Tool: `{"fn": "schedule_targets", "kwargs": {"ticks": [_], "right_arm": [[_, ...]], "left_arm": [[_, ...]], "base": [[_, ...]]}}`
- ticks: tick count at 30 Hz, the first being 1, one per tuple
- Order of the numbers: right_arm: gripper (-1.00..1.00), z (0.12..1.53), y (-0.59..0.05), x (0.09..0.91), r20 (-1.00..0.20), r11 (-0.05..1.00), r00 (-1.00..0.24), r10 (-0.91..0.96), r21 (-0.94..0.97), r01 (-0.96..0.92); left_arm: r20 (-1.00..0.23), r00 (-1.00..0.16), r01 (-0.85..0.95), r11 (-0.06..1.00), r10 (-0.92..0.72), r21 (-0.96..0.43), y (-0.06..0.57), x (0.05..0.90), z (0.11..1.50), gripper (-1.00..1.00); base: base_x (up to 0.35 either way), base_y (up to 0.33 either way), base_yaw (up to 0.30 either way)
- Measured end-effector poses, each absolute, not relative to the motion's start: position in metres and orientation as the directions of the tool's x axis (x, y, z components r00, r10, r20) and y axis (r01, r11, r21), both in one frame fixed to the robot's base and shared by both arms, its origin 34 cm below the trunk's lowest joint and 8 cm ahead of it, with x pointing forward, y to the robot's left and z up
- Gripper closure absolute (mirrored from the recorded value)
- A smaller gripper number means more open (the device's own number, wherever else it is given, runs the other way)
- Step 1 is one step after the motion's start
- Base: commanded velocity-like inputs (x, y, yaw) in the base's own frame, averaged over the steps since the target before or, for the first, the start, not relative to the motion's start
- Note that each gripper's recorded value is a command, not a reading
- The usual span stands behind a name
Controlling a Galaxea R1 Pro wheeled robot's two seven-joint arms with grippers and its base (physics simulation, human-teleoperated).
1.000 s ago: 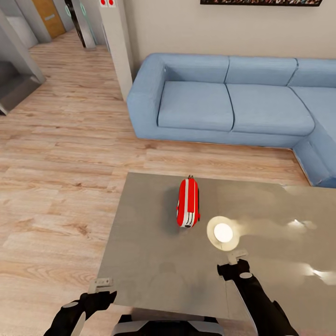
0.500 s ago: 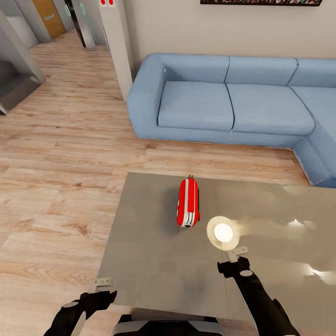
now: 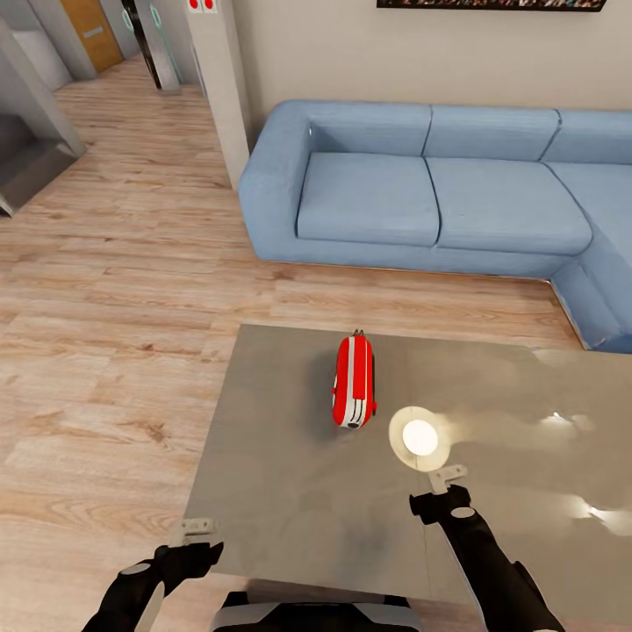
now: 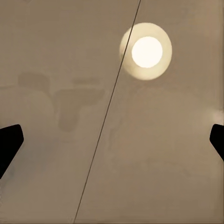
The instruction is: Turn on the radio receiver that's on the table in the living room.
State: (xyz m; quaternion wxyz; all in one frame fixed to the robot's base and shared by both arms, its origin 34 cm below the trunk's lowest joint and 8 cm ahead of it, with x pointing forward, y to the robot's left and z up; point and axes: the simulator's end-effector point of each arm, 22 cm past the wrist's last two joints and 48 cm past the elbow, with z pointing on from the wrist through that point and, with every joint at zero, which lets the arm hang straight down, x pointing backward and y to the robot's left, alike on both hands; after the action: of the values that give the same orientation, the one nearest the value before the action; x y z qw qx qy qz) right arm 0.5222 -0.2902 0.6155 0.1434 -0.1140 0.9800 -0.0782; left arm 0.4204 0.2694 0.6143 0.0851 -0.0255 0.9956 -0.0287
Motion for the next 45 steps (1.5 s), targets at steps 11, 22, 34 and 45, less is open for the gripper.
{"fn": "schedule_targets", "kwargs": {"ticks": [11,22,34,45], "right_arm": [[-1.0,0.616,-0.29,0.522,-0.263,0.961,-0.932,-0.249,-0.188,-0.203],[-1.0,0.611,-0.29,0.519,-0.26,0.962,-0.934,-0.245,-0.182,-0.202],[-1.0,0.604,-0.289,0.512,-0.243,0.963,-0.939,-0.242,-0.175,-0.203],[-1.0,0.632,-0.291,0.553,-0.302,0.962,-0.923,-0.24,-0.205,-0.183]], "left_arm": [[-0.201,-0.977,-0.052,0.995,-0.068,-0.084,0.257,0.436,0.622,-1.0],[-0.193,-0.978,-0.056,0.994,-0.074,-0.097,0.246,0.437,0.622,-1.0],[-0.167,-0.983,-0.059,0.994,-0.074,-0.096,0.246,0.43,0.617,-1.0],[-0.189,-0.979,-0.053,0.993,-0.073,-0.109,0.243,0.446,0.626,-1.0]], "base": [[0.0,0.0,0.0],[0.0,0.0,0.0],[0.0,0.0,0.0],[0.0,0.0,0.0]]}}
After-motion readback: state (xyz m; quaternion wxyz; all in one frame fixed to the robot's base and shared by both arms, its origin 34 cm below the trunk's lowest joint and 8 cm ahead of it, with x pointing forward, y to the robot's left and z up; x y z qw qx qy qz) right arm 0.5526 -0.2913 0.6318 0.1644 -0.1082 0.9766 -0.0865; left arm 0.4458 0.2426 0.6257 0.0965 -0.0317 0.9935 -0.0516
